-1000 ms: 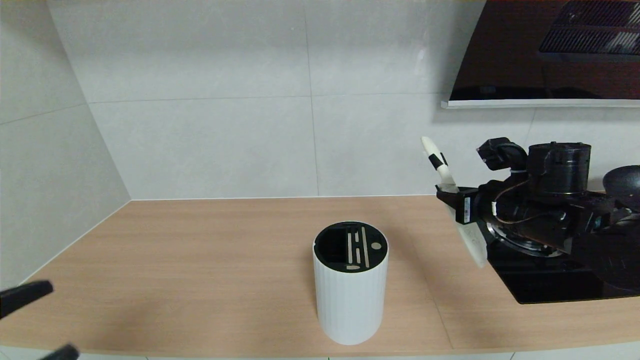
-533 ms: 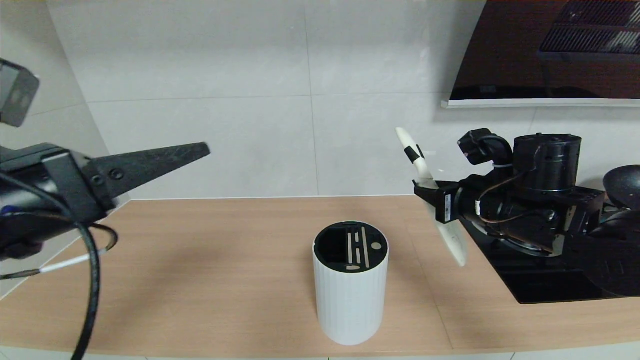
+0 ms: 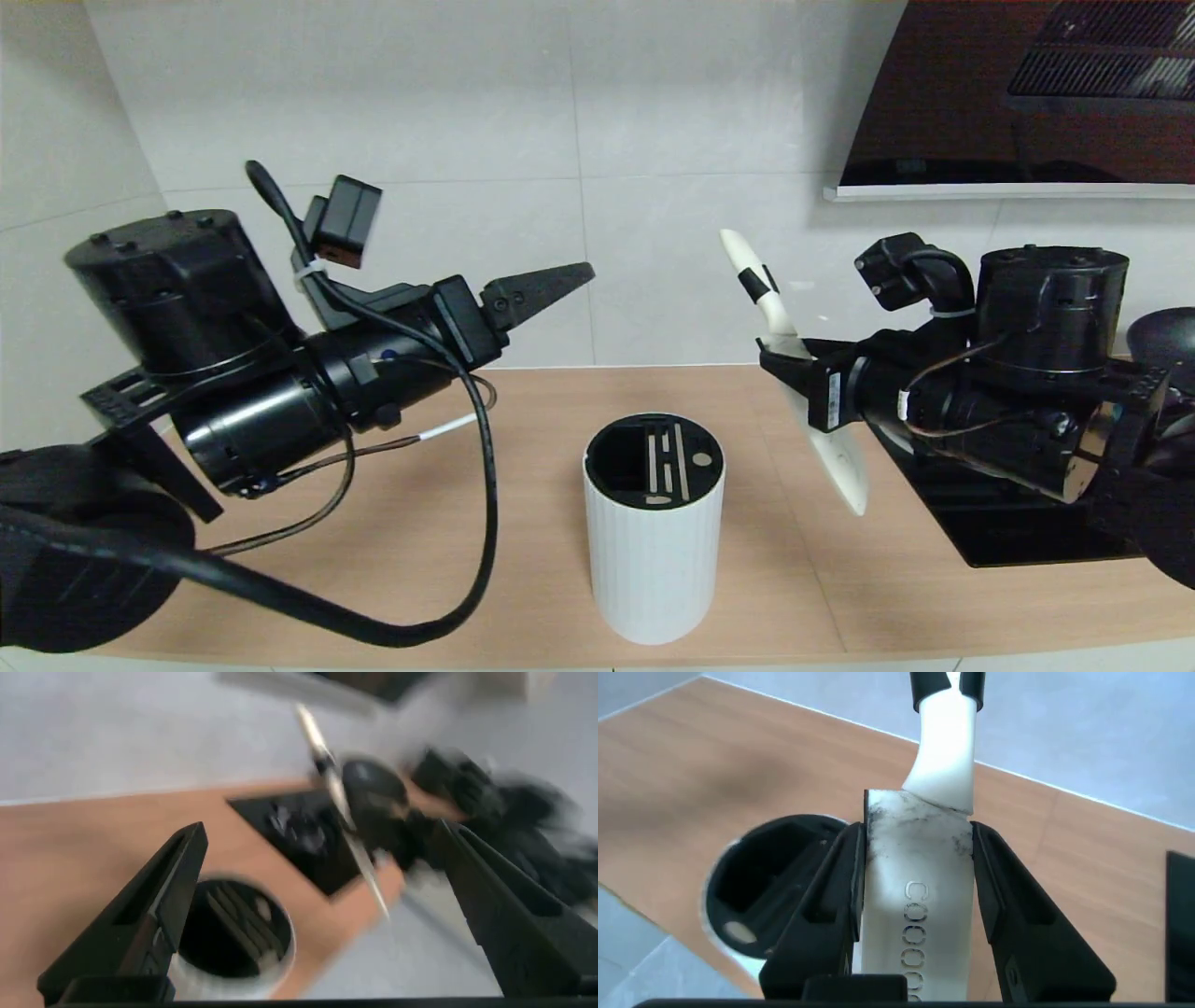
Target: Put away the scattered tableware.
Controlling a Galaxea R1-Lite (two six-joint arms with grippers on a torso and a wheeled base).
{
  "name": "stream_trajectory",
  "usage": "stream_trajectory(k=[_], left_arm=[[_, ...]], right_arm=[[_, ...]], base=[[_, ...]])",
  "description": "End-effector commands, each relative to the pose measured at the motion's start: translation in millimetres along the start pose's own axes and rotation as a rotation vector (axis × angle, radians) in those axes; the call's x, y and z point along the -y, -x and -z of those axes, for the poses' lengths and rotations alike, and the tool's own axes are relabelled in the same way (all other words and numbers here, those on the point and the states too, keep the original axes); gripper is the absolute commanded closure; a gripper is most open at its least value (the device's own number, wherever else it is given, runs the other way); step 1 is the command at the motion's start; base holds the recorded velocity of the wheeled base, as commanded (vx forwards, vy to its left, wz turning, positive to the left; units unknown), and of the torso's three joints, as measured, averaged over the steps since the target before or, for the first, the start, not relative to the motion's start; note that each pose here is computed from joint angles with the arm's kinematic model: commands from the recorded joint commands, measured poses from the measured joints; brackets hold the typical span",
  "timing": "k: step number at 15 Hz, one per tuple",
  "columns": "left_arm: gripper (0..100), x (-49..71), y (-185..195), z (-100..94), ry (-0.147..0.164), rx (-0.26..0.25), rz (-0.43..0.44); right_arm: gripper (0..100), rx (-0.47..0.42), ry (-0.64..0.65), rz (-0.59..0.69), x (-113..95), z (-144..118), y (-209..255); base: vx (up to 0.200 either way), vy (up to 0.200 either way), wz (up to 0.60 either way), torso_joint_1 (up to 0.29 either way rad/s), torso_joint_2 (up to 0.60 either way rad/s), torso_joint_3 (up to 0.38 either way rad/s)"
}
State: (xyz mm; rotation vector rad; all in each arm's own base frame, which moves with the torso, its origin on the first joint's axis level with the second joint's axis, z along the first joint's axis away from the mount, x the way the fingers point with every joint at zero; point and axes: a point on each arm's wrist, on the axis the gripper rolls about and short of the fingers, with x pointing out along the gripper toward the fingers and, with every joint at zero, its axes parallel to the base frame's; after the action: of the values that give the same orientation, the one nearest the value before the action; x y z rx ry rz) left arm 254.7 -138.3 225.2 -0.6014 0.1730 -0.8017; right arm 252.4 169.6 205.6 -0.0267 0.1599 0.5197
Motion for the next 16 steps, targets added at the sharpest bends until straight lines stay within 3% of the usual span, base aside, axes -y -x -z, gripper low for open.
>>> stream_trajectory(k=[1, 4, 8, 13, 16], left_arm=[[0, -1.6, -17.3, 16.7, 0.051, -0.061, 0.018], [0, 2.6, -22.6, 21.8, 0.146, -0.094, 0.050], [0, 2.7, -31.4, 32.9, 0.199, -0.112, 0.064], [0, -2.6, -38.6, 41.4, 0.191, -0.109, 0.067], [0, -1.1, -39.7, 48.8, 0.171, -0.102, 0.077]], right_arm=[[100, 0.000, -0.009, -0.041, -14.9, 0.4, 2.6], [100, -0.023, -0.005, -0.085, -28.7, 6.9, 2.9], [100, -0.044, -0.006, -0.128, -43.8, 13.4, 3.8], [100, -0.049, -0.017, -0.180, -59.2, 14.6, 10.9], [100, -0.049, -0.058, -0.220, -70.3, 13.2, 14.6]], base=[[0.000, 0.000, 0.00, 0.000, 0.00, 0.000], [0.000, 0.000, 0.00, 0.000, 0.00, 0.000], [0.000, 0.000, 0.00, 0.000, 0.00, 0.000], [0.000, 0.000, 0.00, 0.000, 0.00, 0.000], [0.000, 0.000, 0.00, 0.000, 0.00, 0.000]])
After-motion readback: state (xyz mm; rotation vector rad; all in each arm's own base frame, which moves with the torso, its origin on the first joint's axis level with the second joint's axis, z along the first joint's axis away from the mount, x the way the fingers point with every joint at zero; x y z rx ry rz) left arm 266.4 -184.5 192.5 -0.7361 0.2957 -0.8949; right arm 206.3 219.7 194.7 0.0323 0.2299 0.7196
